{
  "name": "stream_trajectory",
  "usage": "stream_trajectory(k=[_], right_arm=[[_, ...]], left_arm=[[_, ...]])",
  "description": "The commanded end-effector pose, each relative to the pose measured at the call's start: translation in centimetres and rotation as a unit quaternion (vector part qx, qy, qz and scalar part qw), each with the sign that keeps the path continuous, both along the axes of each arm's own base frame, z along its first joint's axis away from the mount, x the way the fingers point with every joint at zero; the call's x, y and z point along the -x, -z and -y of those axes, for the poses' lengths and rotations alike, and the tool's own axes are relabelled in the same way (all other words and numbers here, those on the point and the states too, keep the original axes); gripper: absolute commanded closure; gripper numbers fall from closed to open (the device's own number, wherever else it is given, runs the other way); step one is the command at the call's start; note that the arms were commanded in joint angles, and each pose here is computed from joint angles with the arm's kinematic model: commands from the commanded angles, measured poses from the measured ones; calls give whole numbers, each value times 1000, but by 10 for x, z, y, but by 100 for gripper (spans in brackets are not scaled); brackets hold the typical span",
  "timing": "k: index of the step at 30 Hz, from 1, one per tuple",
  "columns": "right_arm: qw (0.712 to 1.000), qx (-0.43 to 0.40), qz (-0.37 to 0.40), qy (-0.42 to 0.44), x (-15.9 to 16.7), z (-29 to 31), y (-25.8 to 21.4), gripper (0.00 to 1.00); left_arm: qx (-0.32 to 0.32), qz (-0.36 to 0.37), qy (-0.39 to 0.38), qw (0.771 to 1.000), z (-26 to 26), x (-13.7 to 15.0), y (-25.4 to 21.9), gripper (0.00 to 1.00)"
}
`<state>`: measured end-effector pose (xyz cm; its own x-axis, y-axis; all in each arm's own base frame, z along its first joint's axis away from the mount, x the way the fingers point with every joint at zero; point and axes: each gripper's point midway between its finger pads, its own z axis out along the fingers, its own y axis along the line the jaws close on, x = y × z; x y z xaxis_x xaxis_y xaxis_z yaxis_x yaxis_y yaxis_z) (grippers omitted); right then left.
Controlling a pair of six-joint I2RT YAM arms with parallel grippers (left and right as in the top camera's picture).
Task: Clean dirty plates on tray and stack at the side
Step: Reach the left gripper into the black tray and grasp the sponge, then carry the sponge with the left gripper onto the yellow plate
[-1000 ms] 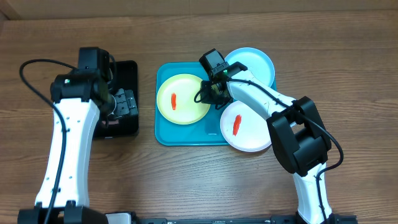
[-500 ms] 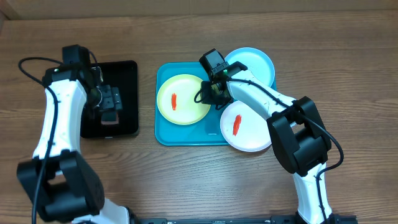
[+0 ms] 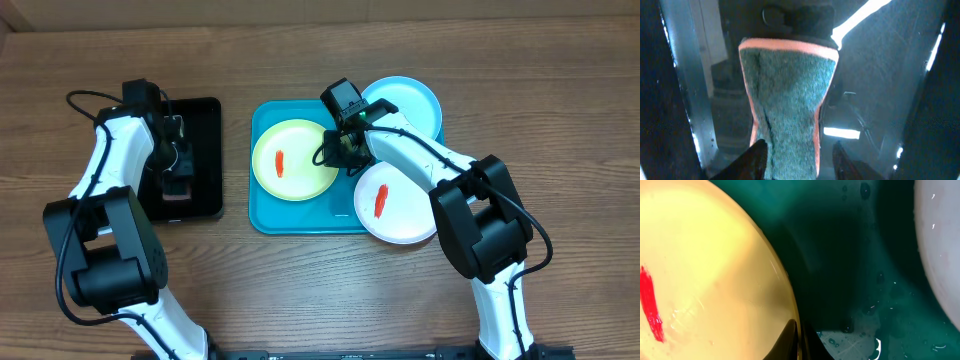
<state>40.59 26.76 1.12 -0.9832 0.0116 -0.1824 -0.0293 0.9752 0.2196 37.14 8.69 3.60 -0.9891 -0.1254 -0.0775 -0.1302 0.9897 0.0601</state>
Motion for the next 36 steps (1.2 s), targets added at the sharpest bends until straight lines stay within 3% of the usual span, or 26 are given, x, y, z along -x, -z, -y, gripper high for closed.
stream_trajectory(k=[1,9,14,23,36], right_arm=[[1000,8,-4,-7,1,2,7,96],[1000,8,-3,-7,0,1,7,96],[1000,9,-5,-7,2,2,8,96],[1000,11,-4,-8,1,3,8,96],[1000,12,-3,-7,1,4,10,96]], left_arm=[[-14,0,-7,1000,-8,-1,3,42],[-23,0,-15,1000,-11,-2,0,30],[-31,-3,2,1000,-13,-2,0,38],[-32,21,0,999,-14,-13,0,39],[-4,23,-3,1000,-3,-4,26,44]])
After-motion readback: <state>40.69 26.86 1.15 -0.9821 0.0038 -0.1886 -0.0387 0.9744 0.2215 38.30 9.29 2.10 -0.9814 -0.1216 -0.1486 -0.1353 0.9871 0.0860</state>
